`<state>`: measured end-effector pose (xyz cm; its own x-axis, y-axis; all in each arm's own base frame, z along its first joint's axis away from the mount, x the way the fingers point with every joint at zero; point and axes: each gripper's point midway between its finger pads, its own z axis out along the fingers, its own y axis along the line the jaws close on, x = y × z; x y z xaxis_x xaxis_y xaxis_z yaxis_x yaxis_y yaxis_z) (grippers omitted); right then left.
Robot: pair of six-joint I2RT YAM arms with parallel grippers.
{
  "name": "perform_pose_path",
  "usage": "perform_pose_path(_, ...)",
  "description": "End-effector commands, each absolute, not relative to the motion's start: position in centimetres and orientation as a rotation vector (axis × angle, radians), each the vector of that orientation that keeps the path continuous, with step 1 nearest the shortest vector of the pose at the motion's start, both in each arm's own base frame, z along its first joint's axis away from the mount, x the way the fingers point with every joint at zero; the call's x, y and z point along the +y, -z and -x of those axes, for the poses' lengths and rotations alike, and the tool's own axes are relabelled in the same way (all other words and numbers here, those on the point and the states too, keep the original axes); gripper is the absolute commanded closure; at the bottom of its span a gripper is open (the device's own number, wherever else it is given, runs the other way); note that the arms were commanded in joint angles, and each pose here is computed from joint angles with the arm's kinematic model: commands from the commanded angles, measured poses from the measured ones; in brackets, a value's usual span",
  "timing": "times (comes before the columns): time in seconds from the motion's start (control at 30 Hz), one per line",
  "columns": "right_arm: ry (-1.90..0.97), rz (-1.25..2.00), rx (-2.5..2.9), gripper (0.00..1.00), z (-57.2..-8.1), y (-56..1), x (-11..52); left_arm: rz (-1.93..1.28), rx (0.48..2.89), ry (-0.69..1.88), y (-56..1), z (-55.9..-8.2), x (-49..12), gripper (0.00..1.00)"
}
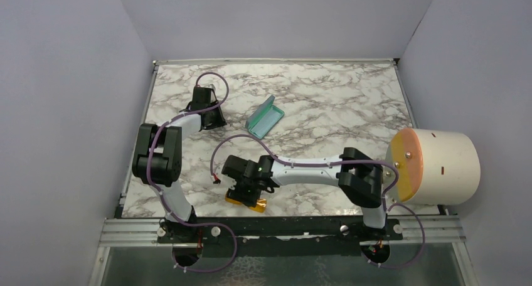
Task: Organize the sunglasses
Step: Pick up the sunglasses from the center of the board.
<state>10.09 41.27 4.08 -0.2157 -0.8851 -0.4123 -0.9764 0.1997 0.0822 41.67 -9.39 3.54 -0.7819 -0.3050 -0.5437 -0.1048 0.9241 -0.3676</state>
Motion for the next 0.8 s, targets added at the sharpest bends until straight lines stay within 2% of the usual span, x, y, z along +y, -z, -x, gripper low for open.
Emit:
perform_pose_path(0.0,-0.461,1.741,2.143,0.57,-10.96,-4.13,42.93,0.28,2.409,0.47,-5.1,-41.98,-9.64,0.8)
perform_pose_path(0.57,-0.457,1.737,2.145,0.63,-11.08,-3.36,43.2,0.277,2.411,0.481,-5.04,-41.86,-9.78,0.8)
perform_pose_path(0.77,-0.447,1.73,2.143,0.79,-11.22,-3.46,43.1,0.279,2.409,0.488,-5.09,-41.87,-9.86,0.8)
